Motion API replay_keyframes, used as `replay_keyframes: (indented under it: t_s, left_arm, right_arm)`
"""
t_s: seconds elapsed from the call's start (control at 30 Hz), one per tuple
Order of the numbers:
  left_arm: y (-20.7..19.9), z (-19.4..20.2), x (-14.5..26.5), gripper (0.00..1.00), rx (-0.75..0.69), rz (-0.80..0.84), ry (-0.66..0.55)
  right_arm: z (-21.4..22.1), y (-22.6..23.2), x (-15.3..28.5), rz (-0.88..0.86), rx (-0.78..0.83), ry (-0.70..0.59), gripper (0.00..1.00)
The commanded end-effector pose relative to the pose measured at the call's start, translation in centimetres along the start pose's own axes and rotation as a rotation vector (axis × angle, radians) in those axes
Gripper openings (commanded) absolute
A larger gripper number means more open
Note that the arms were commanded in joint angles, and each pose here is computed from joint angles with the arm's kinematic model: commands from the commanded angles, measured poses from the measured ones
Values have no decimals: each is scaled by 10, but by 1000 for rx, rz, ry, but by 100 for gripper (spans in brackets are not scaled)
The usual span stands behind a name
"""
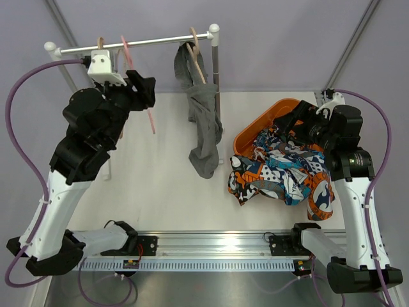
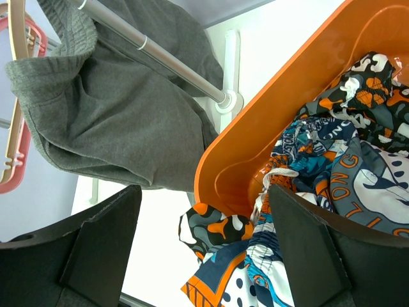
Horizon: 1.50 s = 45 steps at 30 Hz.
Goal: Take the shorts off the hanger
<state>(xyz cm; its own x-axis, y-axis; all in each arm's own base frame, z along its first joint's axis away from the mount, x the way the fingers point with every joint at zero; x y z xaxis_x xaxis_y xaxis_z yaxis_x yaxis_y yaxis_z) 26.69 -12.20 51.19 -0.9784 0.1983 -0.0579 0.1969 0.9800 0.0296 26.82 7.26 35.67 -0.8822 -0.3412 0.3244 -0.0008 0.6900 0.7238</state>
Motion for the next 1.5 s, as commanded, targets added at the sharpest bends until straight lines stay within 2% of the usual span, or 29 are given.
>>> replay_keyframes:
  t_s: [0.0, 0.07, 0.1, 0.33, 0.4, 0.43, 0.5, 0.53, 0.63, 0.93, 1.27, 1.37, 1.47]
  left_arm:
    - [-30, 14, -33, 62, -26, -1, 7]
    - [-49, 21, -46, 62, -34, 14, 17]
    - [-64, 36, -59, 62, -52, 10, 56]
    - [-94, 59, -116, 63, 4, -121, 83]
    - [-94, 55, -128, 63, 28, -168, 59]
    - [-102, 67, -140, 63, 10, -174, 81]
    - [-102, 57, -150, 63, 9, -205, 61]
    - [-107, 68, -160, 63, -21, -220, 81]
    - [-108, 68, -172, 63, -35, -260, 66]
    - [-87, 89, -199, 63, -1, -307, 100]
    - [-84, 116, -224, 48, -1, -262, 172]
    - [-80, 118, -222, 34, -1, -261, 182]
    - [-76, 121, -217, 33, -14, -270, 195]
  right_arm:
    - [-3, 4, 7, -6, 18, -18, 89]
    - [-2, 4, 9, -6, 18, -16, 89]
    - [-3, 5, 9, -6, 16, -16, 89]
    - [-4, 5, 14, 14, 24, -16, 89]
    - [-5, 6, 15, 11, 25, -18, 90]
    - [-4, 6, 16, 12, 24, -16, 89]
    - [-4, 7, 17, 10, 24, -12, 89]
    - [-4, 7, 18, 9, 26, -13, 89]
    - [-2, 8, 20, 2, 25, -11, 89]
    - [3, 3, 17, 3, 26, 6, 89]
    - [5, 3, 16, -1, 22, 17, 89]
    - [7, 1, 15, 5, 23, 21, 89]
    - [7, 0, 15, 8, 22, 23, 89]
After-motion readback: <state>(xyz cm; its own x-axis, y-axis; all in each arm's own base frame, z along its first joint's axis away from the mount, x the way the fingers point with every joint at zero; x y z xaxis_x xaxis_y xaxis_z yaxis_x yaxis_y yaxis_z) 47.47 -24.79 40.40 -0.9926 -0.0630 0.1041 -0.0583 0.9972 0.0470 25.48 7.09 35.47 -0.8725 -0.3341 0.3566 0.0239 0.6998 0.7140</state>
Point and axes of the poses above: each gripper's point midway between its finger pads, its own x axis back along the fingers, its own y axis along the line the jaws close on, z = x × y, the point moved 3 cm from there along x, back along the fingers, and after that the axes turned 14 degrees about -x, right-handed, at the moved point
